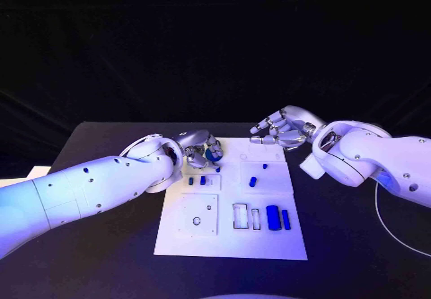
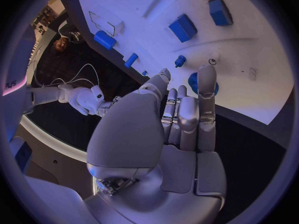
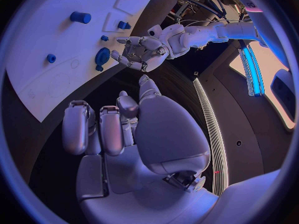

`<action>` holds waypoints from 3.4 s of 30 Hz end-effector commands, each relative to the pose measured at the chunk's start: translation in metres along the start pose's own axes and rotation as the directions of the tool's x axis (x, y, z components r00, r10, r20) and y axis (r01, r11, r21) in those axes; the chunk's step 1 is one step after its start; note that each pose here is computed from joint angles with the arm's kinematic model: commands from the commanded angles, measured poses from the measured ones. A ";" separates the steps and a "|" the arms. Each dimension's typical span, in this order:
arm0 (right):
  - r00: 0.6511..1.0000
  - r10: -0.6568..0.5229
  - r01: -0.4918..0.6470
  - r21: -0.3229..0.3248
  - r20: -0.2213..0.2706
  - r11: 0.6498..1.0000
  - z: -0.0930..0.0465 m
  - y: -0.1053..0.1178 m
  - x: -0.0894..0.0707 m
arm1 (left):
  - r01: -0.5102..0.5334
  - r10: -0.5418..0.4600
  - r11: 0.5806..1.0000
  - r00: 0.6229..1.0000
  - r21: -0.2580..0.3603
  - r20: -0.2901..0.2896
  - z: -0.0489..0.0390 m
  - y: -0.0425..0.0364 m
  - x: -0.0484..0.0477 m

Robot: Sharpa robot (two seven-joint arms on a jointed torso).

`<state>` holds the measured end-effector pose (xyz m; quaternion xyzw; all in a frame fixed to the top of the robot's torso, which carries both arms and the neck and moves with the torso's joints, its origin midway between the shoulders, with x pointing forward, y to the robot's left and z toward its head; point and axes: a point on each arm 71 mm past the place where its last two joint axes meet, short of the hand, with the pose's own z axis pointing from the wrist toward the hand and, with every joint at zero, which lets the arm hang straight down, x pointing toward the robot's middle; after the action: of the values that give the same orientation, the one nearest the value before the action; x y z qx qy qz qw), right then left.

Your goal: Assemble the parts on the task board

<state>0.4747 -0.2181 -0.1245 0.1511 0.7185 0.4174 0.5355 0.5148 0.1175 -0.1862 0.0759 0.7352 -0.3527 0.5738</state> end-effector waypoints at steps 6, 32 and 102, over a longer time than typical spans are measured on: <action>1.000 -0.002 0.002 -0.008 -0.011 1.000 0.001 0.001 0.002 | -0.164 0.164 0.986 0.985 0.018 -0.059 0.0083 -0.0102 0.0096; 1.000 -0.002 0.002 -0.012 -0.017 1.000 0.001 0.002 0.003 | -0.233 0.226 0.972 0.962 -0.028 -0.155 0.0211 -0.0118 0.0227; 1.000 -0.001 0.001 -0.015 -0.022 1.000 0.003 0.002 0.004 | -0.100 0.081 0.984 0.988 -0.144 -0.128 -0.0160 0.0249 -0.0027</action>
<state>0.4755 -0.2143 -0.1251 0.1485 0.7193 0.4201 0.5330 0.5173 0.1481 -0.1912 0.0851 0.7808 -0.2635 0.5601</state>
